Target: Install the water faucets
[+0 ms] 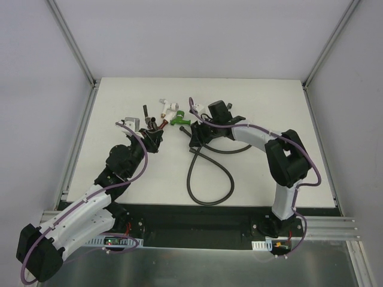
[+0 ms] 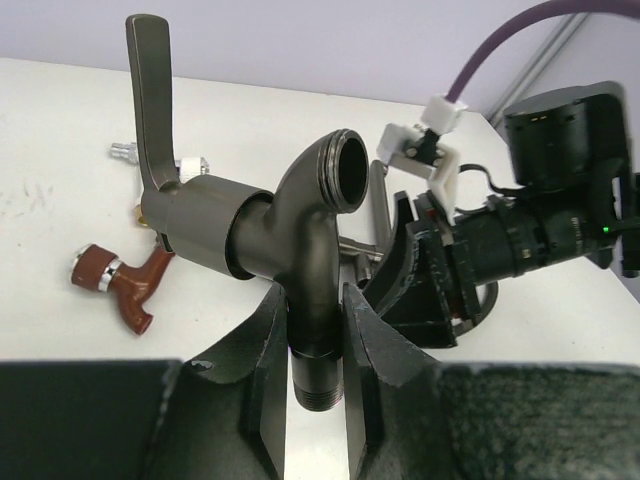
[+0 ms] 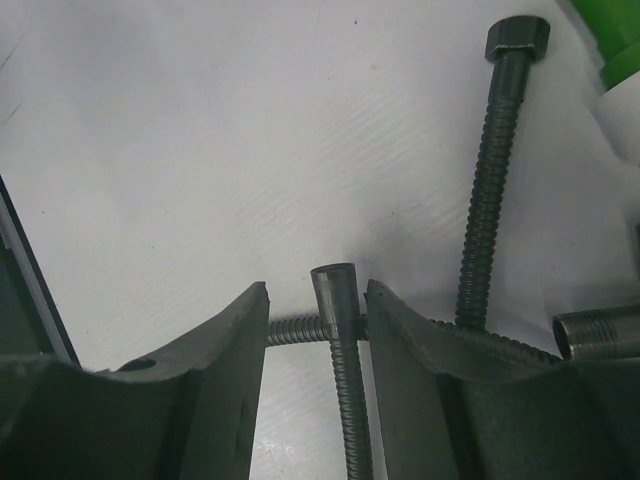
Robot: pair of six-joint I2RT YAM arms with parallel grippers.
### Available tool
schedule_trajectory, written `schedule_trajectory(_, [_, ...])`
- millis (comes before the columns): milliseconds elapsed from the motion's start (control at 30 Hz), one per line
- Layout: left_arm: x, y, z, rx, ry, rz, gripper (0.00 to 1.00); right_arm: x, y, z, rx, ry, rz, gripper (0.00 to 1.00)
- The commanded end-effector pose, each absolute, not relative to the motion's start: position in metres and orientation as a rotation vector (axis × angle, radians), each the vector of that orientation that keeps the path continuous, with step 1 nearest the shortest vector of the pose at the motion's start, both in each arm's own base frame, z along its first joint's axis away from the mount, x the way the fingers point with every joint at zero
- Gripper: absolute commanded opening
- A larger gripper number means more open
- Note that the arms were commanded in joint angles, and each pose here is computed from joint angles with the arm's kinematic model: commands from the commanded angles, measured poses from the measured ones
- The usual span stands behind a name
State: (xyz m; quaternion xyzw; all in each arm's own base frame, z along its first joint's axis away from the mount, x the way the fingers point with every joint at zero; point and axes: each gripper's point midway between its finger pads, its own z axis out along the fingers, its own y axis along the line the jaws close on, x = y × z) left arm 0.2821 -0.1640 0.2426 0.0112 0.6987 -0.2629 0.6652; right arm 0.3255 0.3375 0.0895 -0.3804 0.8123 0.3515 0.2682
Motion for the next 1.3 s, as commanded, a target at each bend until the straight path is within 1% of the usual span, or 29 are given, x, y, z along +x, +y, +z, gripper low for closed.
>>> schedule_trajectory(0, [0.281,-0.173,0.271,0.025,1.480,-0.692,0.00,0.322,0.348,0.086,-1.081,2.142,1.036,0.45])
schedule_trajectory(433, [0.282,-0.180,0.269,0.043,1.491,-0.726,0.00,0.315,0.338,0.053,-1.095,2.233,1.045,0.44])
schedule_trajectory(800, [0.282,-0.182,0.268,0.049,1.492,-0.737,0.00,0.304,0.334,0.038,-1.104,2.278,1.077,0.44])
schedule_trajectory(967, [0.281,-0.182,0.268,0.046,1.489,-0.744,0.00,0.304,0.334,0.038,-1.107,2.275,1.090,0.43])
schedule_trajectory(1167, [0.279,-0.184,0.270,0.046,1.484,-0.765,0.00,0.303,0.336,0.037,-1.117,2.267,1.112,0.35])
schedule_trajectory(1200, [0.279,-0.184,0.271,0.046,1.481,-0.768,0.00,0.302,0.336,0.038,-1.120,2.263,1.115,0.31])
schedule_trajectory(1267, [0.278,-0.185,0.273,0.045,1.477,-0.778,0.00,0.302,0.337,0.043,-1.127,2.244,1.124,0.26])
